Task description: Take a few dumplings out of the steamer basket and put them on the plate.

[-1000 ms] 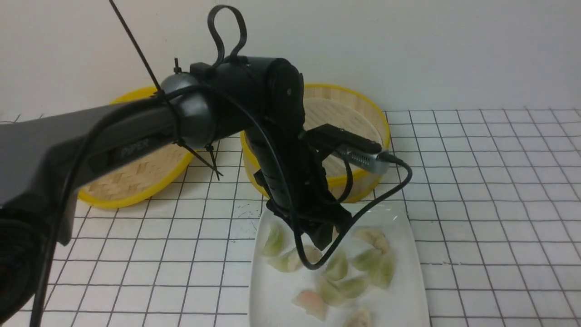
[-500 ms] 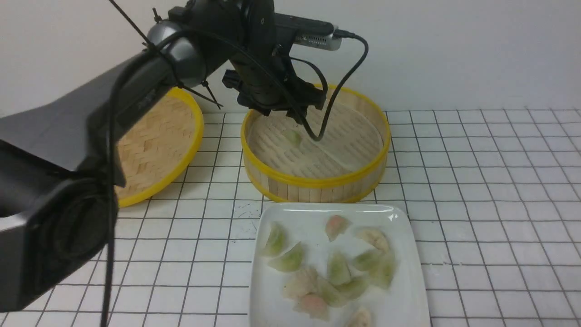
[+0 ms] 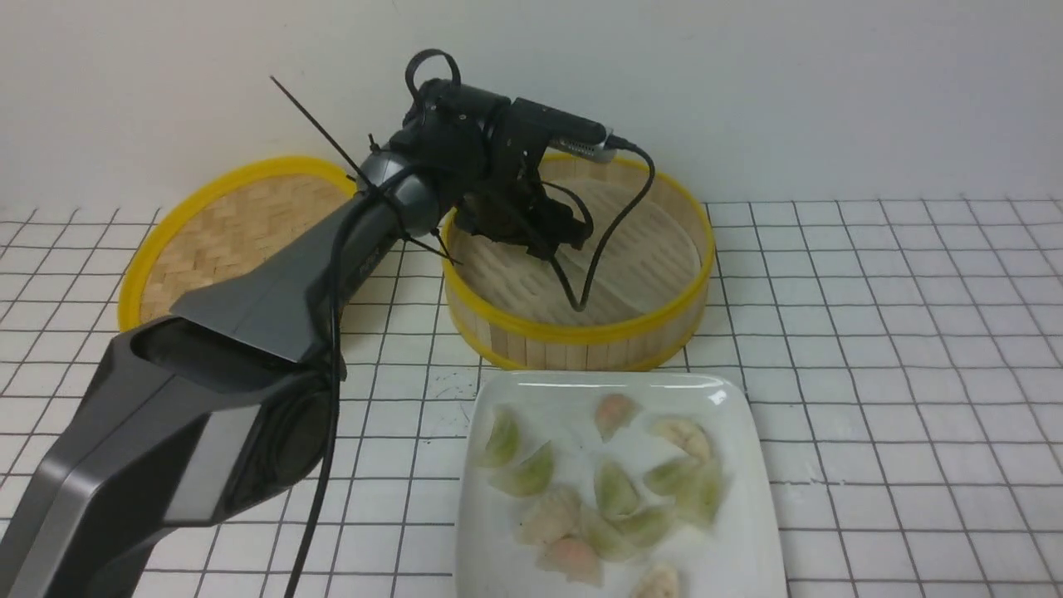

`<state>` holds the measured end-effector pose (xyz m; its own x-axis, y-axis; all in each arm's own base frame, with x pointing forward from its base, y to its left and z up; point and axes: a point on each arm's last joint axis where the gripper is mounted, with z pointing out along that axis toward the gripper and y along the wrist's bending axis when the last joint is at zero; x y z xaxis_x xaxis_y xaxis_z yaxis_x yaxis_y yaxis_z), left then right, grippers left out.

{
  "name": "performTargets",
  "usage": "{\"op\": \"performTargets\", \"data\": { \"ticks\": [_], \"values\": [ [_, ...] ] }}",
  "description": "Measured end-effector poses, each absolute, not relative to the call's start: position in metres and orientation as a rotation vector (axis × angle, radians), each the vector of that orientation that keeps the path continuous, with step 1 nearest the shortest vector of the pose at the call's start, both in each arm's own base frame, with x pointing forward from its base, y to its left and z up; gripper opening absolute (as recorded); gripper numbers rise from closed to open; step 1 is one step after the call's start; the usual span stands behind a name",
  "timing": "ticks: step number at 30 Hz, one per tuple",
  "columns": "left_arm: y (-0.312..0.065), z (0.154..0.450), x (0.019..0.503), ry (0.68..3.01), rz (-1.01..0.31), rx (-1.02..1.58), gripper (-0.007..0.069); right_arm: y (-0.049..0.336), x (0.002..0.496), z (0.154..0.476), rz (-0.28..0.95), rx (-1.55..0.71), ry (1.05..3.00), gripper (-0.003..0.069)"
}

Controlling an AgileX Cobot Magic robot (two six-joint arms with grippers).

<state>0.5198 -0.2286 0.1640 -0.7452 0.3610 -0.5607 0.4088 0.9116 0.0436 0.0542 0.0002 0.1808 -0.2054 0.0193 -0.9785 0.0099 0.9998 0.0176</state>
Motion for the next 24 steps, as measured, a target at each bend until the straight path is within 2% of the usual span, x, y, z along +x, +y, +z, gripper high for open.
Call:
{"op": "performTargets", "data": {
  "ticks": [3, 4, 5, 8, 9, 13, 17, 18, 19, 21, 22, 24],
  "values": [
    [-0.229, 0.162, 0.521, 2.484, -0.114, 0.560, 0.0428, 0.000, 0.054, 0.181, 0.009, 0.021, 1.778, -0.0015],
    [-0.230, 0.162, 0.520, 2.486, -0.126, 0.556, 0.0376, 0.000, 0.054, 0.181, 0.009, 0.021, 1.778, -0.0015],
    [-0.230, 0.161, 0.520, 2.489, -0.130, 0.555, 0.0365, 0.000, 0.054, 0.181, 0.009, 0.021, 1.778, -0.0015],
    [-0.230, 0.165, 0.517, 2.512, -0.137, 0.579, 0.0133, 0.000, 0.054, 0.181, 0.009, 0.021, 1.778, -0.0015],
    [-0.230, 0.171, 0.516, 2.523, -0.129, 0.599, 0.0095, 0.000, 0.054, 0.181, 0.009, 0.021, 1.778, -0.0015],
    [-0.227, 0.197, 0.510, 2.536, -0.121, 0.618, 0.0099, 0.000, 0.054, 0.181, 0.009, 0.021, 1.778, -0.0015],
    [-0.220, 0.280, 0.494, 2.414, -0.143, 0.616, 0.0099, 0.000, 0.054, 0.181, 0.009, 0.021, 1.778, -0.0015],
    [-0.220, 0.284, 0.493, 2.407, -0.144, 0.616, 0.0099, 0.000, 0.054, 0.181, 0.009, 0.021, 1.778, -0.0015],
    [-0.217, 0.317, 0.481, 2.356, -0.181, 0.606, 0.0099, 0.000, 0.054, 0.181, 0.009, 0.021, 1.778, -0.0015],
    [-0.212, 0.357, 0.460, 2.319, -0.260, 0.602, 0.0099, 0.000, 0.054, 0.181, 0.009, 0.021, 1.778, -0.0015],
    [-0.212, 0.357, 0.460, 2.319, -0.260, 0.602, 0.0099, 0.000, 0.054, 0.181, 0.009, 0.021, 1.778, -0.0015],
    [-0.210, 0.380, 0.429, 2.359, -0.371, 0.623, 0.0099, 0.000, 0.054, 0.181, 0.009, 0.021, 1.778, -0.0015]
  ]
}}
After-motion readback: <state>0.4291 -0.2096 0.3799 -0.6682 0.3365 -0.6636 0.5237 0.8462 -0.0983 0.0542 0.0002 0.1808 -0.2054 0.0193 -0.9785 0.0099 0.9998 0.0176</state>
